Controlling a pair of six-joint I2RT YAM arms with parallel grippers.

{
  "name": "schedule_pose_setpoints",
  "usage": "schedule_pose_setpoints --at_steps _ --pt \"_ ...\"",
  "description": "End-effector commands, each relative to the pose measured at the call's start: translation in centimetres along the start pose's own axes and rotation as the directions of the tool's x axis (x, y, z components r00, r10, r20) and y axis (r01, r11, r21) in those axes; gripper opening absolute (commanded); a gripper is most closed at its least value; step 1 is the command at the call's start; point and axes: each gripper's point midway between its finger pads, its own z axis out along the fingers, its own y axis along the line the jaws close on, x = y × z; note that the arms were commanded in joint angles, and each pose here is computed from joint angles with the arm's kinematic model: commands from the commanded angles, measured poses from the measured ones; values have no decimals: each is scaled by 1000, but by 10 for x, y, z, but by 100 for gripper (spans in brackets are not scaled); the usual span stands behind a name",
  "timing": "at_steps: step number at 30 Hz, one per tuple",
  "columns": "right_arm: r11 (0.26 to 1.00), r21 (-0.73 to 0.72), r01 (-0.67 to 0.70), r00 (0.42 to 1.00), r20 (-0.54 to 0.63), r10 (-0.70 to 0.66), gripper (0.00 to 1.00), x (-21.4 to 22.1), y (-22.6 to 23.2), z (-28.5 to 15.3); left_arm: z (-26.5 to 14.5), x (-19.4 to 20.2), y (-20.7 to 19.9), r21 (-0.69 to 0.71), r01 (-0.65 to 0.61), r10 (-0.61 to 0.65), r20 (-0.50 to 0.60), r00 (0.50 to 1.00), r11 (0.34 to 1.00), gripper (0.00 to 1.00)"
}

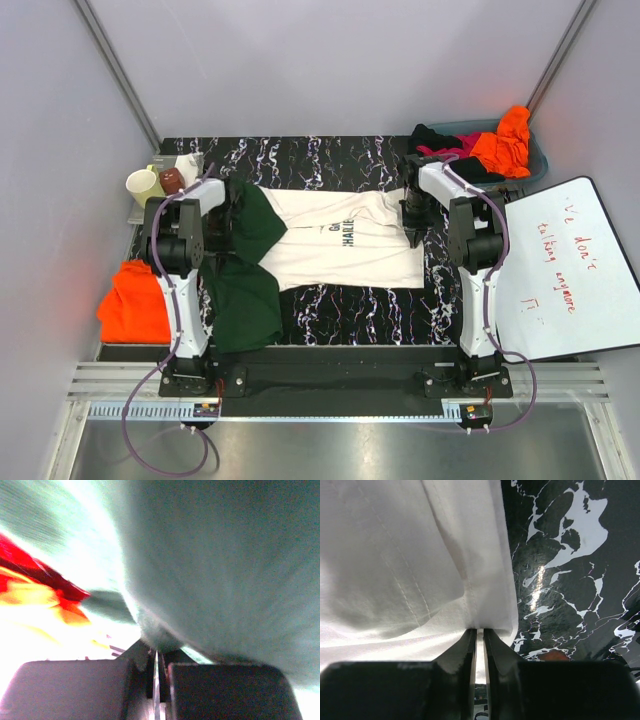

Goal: Fold and stack the t-shirts
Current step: Fold the tshirt

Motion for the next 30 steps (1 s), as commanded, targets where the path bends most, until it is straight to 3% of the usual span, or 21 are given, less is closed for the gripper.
schedule_pose_setpoints --at_steps 1,8,9,11,13,14,15,17,21,25,27,30 --pt "999 44 -3 997 71 0 17 -22 -15 2 -34 -25 -5 59 -2 -7 146 989 998 0" --pt "996 -87 29 986 166 -14 21 -34 4 -42 -111 -9 -36 266 -83 -19 358 934 960 0" --pt "994 -105 38 984 175 -19 31 -33 7 -47 -114 -7 -39 285 -85 -29 373 927 955 0" --pt "986 -157 58 980 200 -26 40 -33 14 -62 -125 0 -43 306 -110 -26 408 913 946 2" --pt "978 -193 75 976 216 -32 53 -30 19 -73 -130 11 -50 341 -137 -23 426 905 930 18" --pt "976 -202 76 975 221 -30 57 -29 19 -77 -131 17 -56 368 -159 -14 425 905 916 38" --pt "974 -214 79 973 230 -29 65 -26 20 -83 -127 25 -60 367 -174 4 420 907 914 48" --pt "967 -239 83 975 220 -29 71 -17 23 -85 -131 40 -61 371 -197 16 439 898 908 65" --pt "966 -250 58 980 197 -8 74 3 20 -87 -103 87 -66 343 -213 72 381 922 915 76" --pt "954 -291 -71 986 126 111 72 30 13 -75 -88 125 -71 349 -218 85 359 929 911 88" --pt "908 -376 -186 973 59 224 71 46 10 -69 -84 143 -76 330 -253 124 365 923 910 99" --pt "818 -462 -344 930 -48 364 65 67 4 -55 -80 161 -78 271 -304 186 386 904 913 99"
